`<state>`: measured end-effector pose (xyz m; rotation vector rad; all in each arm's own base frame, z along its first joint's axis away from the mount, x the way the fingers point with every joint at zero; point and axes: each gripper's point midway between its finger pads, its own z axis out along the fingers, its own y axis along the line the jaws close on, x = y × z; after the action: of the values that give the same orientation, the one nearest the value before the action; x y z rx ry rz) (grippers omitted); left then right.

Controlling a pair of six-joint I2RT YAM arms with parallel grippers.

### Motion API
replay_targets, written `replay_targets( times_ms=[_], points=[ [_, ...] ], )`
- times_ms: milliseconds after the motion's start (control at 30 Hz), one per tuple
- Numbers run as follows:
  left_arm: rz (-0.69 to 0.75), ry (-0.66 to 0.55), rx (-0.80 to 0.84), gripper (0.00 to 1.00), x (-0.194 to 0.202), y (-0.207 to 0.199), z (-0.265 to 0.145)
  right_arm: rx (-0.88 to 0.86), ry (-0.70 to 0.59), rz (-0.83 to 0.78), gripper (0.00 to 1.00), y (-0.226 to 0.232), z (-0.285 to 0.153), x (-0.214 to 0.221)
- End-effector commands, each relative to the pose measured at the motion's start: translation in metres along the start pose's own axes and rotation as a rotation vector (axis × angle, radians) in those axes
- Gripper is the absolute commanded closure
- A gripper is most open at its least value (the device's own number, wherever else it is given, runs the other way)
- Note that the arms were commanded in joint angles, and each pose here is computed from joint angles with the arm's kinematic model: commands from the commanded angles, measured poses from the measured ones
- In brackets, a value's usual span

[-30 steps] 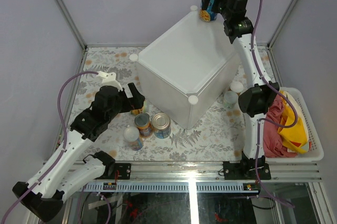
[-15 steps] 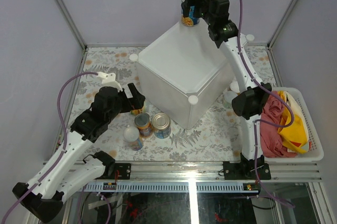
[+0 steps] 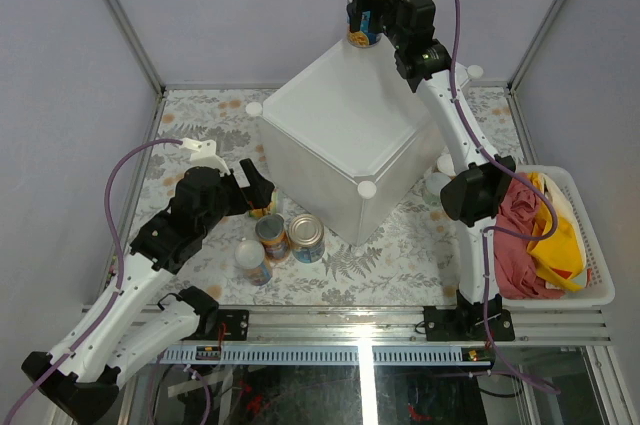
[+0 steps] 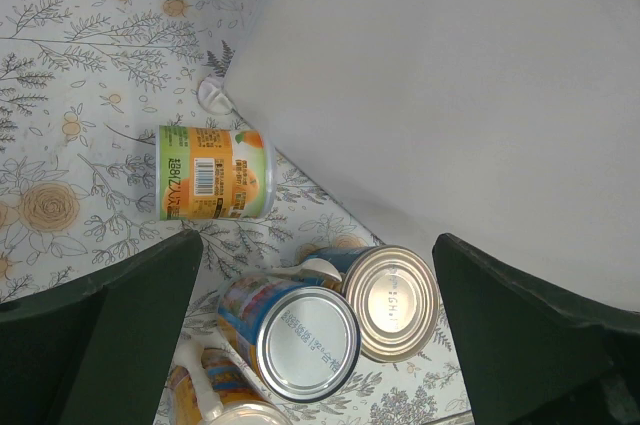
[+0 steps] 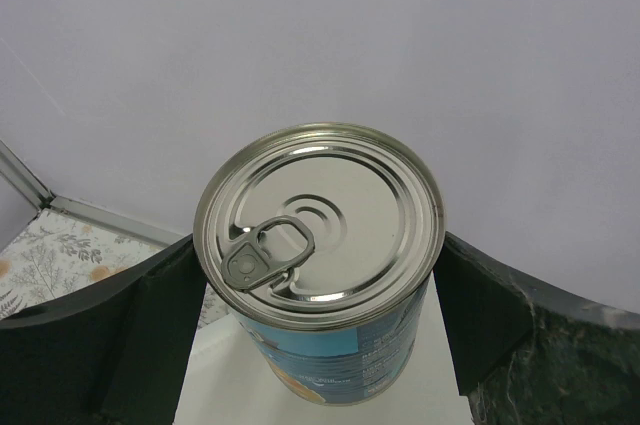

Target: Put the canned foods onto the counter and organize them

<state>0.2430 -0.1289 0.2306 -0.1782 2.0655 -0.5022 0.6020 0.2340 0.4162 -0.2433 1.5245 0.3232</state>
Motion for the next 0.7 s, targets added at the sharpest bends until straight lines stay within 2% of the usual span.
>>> replay_targets(
  times_ms=[0,100,200,367,467,667],
  points=[
    [-0.001,-0.019,0.010,0.00,-0.004,-0.001,-0.003,0.031,-0.261,-0.039,1.00,-0.007,-0.030,-0.102],
    [0.000,-0.017,0.010,0.00,-0.004,-0.001,-0.003,0.030,-0.246,-0.036,1.00,-0.006,-0.029,-0.097],
    [0.000,-0.015,0.010,0.00,-0.003,-0.001,-0.002,0.026,-0.223,-0.032,0.93,-0.006,-0.027,-0.089],
    [0.001,-0.009,0.012,0.00,-0.002,-0.001,-0.001,0.030,-0.196,-0.021,0.66,-0.007,-0.028,-0.079],
    [-0.001,-0.009,0.014,0.00,-0.002,-0.001,-0.002,0.033,-0.188,-0.020,0.53,-0.008,-0.030,-0.075],
    [-0.001,-0.008,0.016,0.00,-0.001,-0.001,-0.002,0.025,-0.175,-0.012,0.36,-0.007,-0.033,-0.070]
  ],
)
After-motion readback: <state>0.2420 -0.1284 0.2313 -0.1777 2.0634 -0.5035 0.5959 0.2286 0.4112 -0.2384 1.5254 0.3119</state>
